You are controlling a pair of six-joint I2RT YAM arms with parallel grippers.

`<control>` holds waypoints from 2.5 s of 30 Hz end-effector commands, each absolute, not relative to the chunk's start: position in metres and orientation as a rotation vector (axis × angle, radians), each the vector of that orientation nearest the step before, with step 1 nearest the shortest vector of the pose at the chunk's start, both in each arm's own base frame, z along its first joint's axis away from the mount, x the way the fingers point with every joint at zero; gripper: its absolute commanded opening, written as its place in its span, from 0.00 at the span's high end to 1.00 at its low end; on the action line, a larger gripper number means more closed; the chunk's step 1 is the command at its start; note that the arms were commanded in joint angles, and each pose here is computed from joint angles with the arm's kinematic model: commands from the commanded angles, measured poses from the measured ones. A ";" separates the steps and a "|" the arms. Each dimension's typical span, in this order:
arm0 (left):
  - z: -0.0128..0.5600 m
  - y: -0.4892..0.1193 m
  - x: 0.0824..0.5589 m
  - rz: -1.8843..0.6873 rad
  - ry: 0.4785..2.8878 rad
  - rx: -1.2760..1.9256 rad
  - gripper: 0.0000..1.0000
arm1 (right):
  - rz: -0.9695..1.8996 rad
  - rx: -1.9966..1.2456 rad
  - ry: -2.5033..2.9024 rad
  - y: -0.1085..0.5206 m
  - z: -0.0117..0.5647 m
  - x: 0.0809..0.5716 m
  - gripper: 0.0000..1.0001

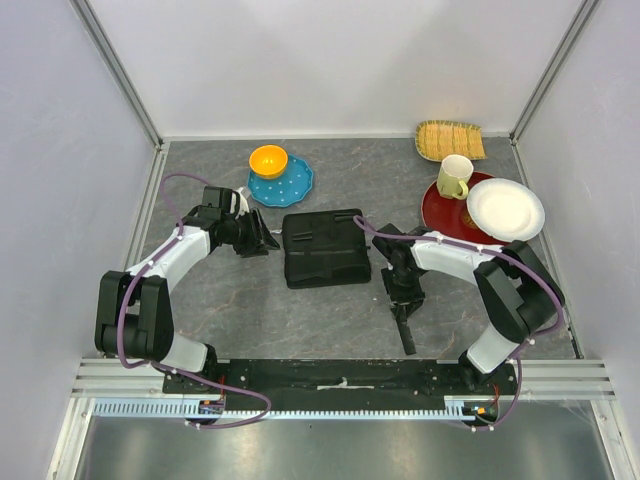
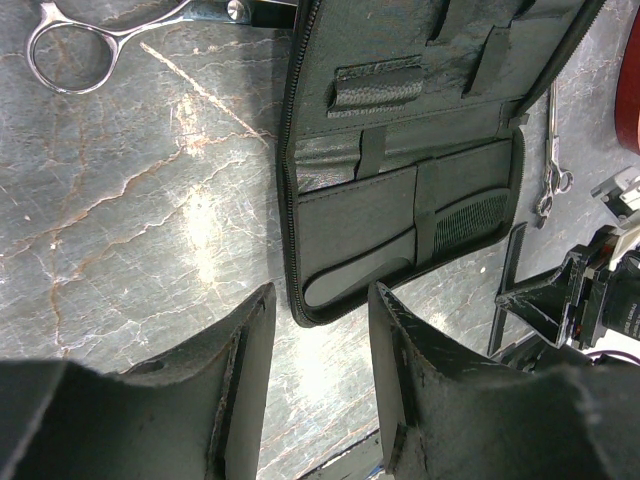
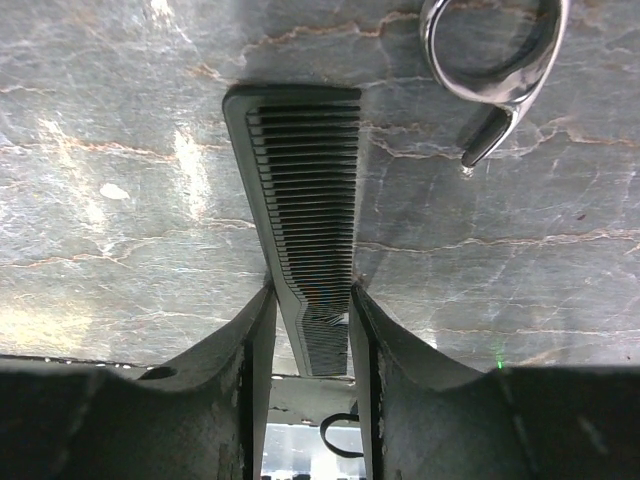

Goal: Sort the hair-cutting tools

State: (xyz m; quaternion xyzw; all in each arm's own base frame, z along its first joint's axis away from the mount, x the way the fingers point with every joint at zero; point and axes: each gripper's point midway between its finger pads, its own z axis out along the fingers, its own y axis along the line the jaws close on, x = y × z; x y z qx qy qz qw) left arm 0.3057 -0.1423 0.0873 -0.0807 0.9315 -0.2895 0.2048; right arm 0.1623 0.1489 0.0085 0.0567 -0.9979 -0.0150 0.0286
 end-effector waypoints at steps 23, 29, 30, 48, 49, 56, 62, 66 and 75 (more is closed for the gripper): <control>0.093 -0.144 0.310 -0.835 2.571 -0.239 0.51 | -0.106 0.142 -3.148 0.166 0.028 0.185 0.65; 0.093 -0.145 0.310 -0.836 2.570 -0.241 0.51 | -0.108 0.141 -3.170 0.167 0.036 0.191 0.62; 0.093 -0.145 0.310 -0.837 2.568 -0.237 0.51 | -0.087 0.140 -3.177 0.165 0.036 0.192 0.59; 0.093 -0.146 0.311 -0.842 2.574 -0.238 0.51 | -0.013 0.131 -3.106 0.147 -0.005 0.167 0.55; 0.093 -0.146 0.312 -0.843 2.570 -0.236 0.51 | -0.007 0.133 -3.100 0.146 -0.006 0.165 0.58; 0.092 -0.145 0.311 -0.840 2.575 -0.239 0.51 | -0.014 0.125 -3.099 0.147 -0.007 0.165 0.67; 0.092 -0.145 0.312 -0.841 2.574 -0.239 0.51 | -0.065 0.111 -3.125 0.154 0.001 0.171 0.68; 0.092 -0.146 0.311 -0.842 2.576 -0.239 0.51 | -0.097 0.107 -3.140 0.159 0.008 0.175 0.68; 0.092 -0.146 0.311 -0.842 2.576 -0.239 0.51 | -0.156 0.102 -3.180 0.169 0.029 0.187 0.68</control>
